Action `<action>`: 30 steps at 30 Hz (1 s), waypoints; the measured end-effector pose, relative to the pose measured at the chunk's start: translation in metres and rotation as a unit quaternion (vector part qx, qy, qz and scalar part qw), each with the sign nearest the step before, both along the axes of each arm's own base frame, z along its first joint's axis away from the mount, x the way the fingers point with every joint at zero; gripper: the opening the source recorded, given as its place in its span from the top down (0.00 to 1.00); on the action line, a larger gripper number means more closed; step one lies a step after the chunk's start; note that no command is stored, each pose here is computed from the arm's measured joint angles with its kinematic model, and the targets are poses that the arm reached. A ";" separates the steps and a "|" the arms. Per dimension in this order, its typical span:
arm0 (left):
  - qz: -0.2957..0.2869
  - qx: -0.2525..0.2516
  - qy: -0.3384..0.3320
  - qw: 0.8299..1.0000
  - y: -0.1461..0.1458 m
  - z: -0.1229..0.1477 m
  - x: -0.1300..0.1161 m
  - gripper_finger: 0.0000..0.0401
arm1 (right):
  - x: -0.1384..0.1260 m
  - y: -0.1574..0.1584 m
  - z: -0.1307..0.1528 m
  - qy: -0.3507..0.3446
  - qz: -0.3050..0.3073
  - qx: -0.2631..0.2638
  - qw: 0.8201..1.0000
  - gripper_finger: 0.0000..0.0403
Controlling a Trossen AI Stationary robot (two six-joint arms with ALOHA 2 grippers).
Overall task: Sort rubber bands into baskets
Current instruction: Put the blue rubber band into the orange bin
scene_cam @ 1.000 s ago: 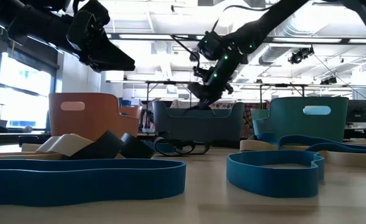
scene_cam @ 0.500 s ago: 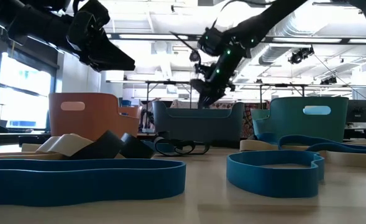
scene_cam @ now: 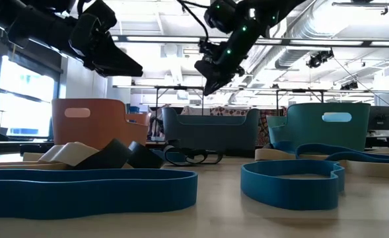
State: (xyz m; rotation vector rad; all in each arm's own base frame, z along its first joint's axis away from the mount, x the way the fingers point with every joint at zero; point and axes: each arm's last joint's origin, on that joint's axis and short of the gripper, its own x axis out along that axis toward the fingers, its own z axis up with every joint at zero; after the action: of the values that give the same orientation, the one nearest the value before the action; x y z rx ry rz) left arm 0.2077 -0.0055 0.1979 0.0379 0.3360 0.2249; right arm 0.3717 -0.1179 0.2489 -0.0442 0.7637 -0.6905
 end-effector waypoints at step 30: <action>-0.001 -0.014 0.008 1.000 0.000 -0.002 -0.001 0.60 | -0.086 0.170 -0.019 -0.102 0.094 0.038 0.990 1.00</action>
State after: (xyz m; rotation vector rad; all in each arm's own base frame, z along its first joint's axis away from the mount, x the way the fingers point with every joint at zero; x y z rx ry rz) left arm 0.2071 -0.0058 0.1959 0.0127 0.3550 0.2188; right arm 0.2861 0.0517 0.2301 0.0238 0.5792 -0.4779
